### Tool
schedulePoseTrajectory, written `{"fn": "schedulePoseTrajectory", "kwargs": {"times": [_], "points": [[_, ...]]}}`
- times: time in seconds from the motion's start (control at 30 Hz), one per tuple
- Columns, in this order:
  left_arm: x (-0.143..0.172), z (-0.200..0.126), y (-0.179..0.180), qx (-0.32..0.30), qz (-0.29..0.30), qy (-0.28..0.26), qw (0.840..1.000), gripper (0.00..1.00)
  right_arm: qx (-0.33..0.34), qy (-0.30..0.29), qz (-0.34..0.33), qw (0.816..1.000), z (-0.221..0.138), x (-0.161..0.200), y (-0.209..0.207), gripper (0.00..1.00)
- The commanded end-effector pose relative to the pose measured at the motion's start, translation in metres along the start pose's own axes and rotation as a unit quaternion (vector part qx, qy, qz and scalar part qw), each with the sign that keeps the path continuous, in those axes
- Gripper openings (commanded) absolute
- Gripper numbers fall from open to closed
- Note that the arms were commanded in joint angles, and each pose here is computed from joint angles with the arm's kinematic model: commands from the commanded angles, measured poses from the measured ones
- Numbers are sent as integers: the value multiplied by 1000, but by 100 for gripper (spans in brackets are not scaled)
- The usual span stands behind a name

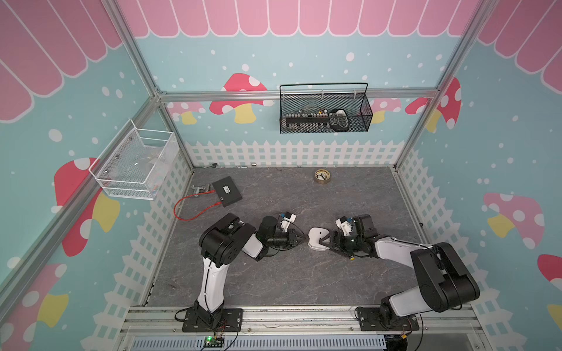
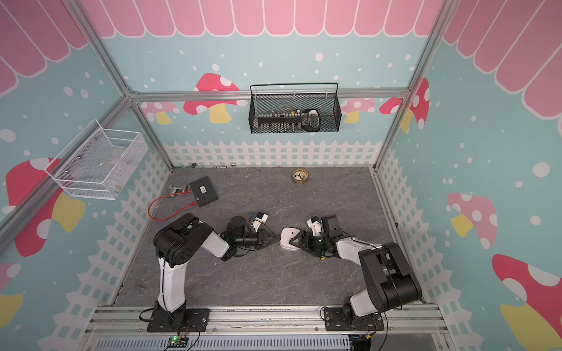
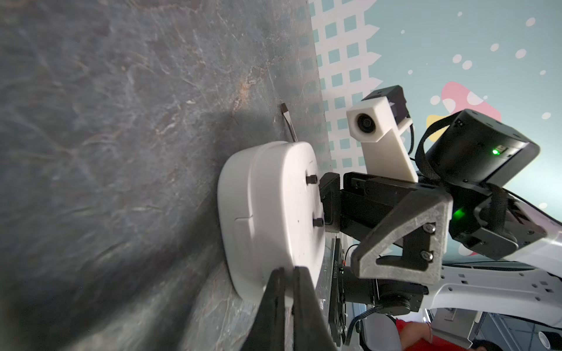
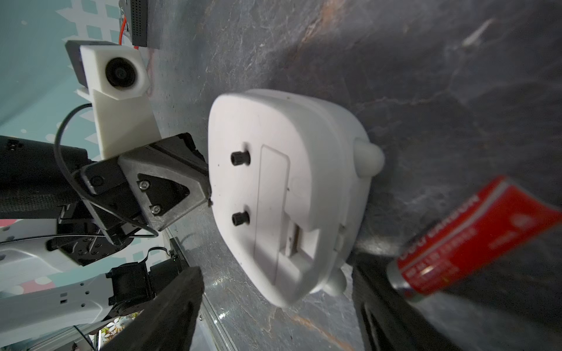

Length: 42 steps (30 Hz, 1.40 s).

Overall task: Remove the battery from the alarm
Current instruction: Adjust the alarm at the center of the board.

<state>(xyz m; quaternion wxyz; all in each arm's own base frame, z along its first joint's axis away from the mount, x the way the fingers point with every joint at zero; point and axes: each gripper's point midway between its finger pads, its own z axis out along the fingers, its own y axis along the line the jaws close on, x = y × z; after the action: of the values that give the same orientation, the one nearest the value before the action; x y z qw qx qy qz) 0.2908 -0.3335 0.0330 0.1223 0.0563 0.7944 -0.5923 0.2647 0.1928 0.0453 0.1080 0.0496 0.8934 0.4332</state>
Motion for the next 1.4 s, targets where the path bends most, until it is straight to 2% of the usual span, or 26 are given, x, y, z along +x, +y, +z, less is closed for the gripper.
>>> {"fn": "schedulePoseTrajectory", "kwargs": {"times": [0.0, 0.13, 0.4, 0.6, 0.97, 1.2, 1.3, 1.37], "points": [[154, -57, 165, -302, -285, 120, 902, 0, -3, 1, 10, 1000, 6, -2, -6, 83], [157, -55, 169, -303, -288, 125, 900, 0, -38, 3, -4, 999, 9, -9, 8, 81], [158, -55, 170, -306, -285, 129, 899, 0, -134, -16, -87, 987, -16, -24, 91, 74], [160, -54, 170, -304, -284, 131, 900, 0, -167, -13, -127, 978, -21, -26, 137, 73], [161, -54, 169, -303, -282, 131, 901, 0, -155, 10, -133, 979, 4, -21, 140, 74], [165, -55, 171, -302, -284, 132, 900, 0, -150, -4, -143, 978, -3, -27, 145, 75], [165, -56, 171, -302, -284, 131, 900, 0, -113, -22, -150, 982, -8, -39, 141, 76], [166, -57, 170, -301, -285, 131, 901, 0, -54, -38, -158, 985, -9, -56, 130, 76]]}}
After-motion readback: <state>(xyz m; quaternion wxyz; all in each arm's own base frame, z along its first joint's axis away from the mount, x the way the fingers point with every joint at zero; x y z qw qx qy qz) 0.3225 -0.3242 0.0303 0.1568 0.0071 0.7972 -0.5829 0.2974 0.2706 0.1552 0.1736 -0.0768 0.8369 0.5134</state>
